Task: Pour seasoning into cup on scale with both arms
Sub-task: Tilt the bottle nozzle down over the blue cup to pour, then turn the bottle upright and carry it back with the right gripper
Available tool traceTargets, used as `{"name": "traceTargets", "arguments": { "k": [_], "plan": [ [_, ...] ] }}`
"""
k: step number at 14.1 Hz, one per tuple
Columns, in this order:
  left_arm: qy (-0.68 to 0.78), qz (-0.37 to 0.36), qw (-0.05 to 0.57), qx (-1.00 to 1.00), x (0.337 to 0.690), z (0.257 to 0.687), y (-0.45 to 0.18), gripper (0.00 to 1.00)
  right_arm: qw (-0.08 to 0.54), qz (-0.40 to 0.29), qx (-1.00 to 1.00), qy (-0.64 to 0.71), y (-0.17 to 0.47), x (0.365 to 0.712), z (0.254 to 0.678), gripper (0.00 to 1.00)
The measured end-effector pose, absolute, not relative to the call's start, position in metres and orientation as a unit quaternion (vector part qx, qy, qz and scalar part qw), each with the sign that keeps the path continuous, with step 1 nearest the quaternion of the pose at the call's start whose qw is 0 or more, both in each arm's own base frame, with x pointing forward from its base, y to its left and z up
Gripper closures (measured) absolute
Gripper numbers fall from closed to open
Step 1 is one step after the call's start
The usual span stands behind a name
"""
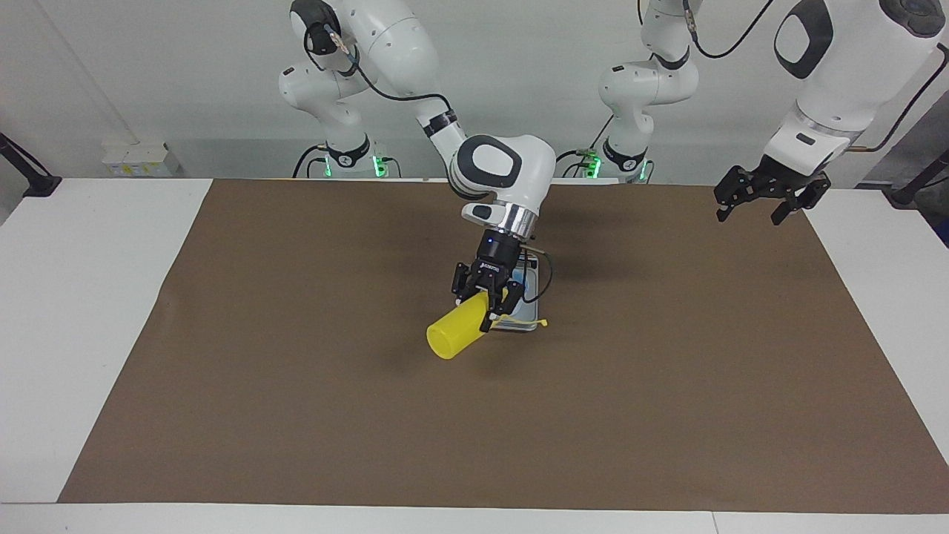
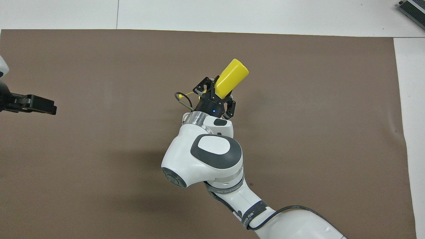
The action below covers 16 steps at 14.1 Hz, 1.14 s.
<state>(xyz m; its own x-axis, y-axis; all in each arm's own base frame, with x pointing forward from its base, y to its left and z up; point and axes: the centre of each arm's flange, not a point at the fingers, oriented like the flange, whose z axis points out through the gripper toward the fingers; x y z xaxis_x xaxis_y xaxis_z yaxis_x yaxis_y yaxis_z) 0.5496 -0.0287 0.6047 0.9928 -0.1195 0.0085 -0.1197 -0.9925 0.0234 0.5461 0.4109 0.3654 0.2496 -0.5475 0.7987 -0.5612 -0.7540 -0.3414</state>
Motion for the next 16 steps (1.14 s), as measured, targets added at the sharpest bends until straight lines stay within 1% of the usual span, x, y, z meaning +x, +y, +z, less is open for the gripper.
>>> {"name": "traceTargets", "arguments": {
  "k": [4,7,10,16],
  "plan": [
    [-0.060,0.004,0.012,0.998,0.550,0.605,-0.029,0.00,0.005,0.503,0.789,-0.351,0.411,0.547,0.368,0.42],
    [-0.060,0.004,0.012,0.998,0.550,0.605,-0.029,0.00,-0.010,0.500,0.787,-0.362,0.404,0.554,0.382,0.42],
    [-0.060,0.004,0.012,0.998,0.550,0.605,-0.029,0.00,-0.043,0.460,0.782,-0.419,0.373,0.575,0.403,0.42],
    [-0.060,0.004,0.012,0.998,0.550,0.605,-0.029,0.00,-0.060,0.341,0.755,-0.557,0.316,0.598,0.436,0.42]
  ]
}}
